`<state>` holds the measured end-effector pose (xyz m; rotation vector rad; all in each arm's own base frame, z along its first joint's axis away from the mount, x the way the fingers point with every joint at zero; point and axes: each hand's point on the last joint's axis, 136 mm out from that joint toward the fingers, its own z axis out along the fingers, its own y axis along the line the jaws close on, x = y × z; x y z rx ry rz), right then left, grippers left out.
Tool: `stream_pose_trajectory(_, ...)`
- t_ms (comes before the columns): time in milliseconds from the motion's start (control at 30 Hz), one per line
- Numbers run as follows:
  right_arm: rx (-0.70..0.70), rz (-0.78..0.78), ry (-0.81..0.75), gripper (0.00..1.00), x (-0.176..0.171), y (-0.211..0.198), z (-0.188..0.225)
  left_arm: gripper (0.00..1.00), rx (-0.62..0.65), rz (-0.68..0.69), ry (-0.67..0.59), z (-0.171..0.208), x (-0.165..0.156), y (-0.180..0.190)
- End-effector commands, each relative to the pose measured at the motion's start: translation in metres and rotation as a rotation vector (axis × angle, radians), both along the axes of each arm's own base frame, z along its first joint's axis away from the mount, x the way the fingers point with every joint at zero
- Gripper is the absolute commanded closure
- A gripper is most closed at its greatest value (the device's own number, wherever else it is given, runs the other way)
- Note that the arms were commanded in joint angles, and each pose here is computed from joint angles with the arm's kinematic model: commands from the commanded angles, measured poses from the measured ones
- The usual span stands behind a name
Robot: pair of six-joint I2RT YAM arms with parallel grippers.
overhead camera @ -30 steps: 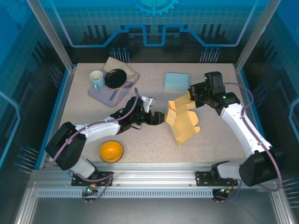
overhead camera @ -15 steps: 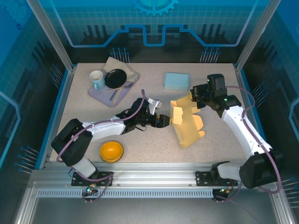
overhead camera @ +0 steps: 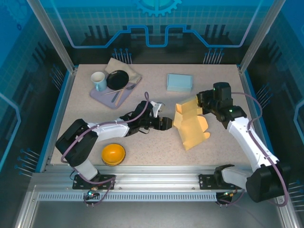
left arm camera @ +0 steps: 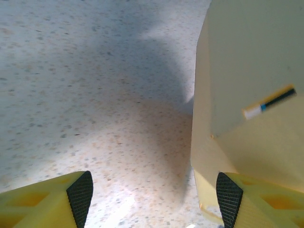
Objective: Fold the paper box
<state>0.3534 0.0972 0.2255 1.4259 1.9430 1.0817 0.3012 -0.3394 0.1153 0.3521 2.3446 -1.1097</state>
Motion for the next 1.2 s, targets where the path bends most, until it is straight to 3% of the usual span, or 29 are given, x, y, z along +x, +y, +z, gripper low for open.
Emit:
stream_pose_trajectory(0,-0.037,0.025,-0.18,1.0,0.019,0.004,0.01,0.27,0.104,0.045,-0.066,0.002,0.0,0.023)
stream_pose_trajectory(200,-0.157,0.074,-0.3,1.0,0.034,0.007,0.001,0.27,0.223,0.185,-0.066,-0.016,0.0,0.075)
stream_pose_trajectory(333,-0.181,0.069,-0.254,1.0,0.037,0.007,-0.02,0.27,0.241,0.223,-0.052,-0.021,0.001,0.092)
stream_pose_trajectory(667,-0.071,0.025,-0.113,1.0,0.048,0.026,-0.084,0.27,0.235,0.214,-0.034,-0.029,0.007,0.085)
stream_pose_trajectory(1167,-0.049,0.059,-0.149,1.0,0.054,0.034,-0.108,0.28,0.222,0.045,-0.056,-0.035,0.014,0.031)
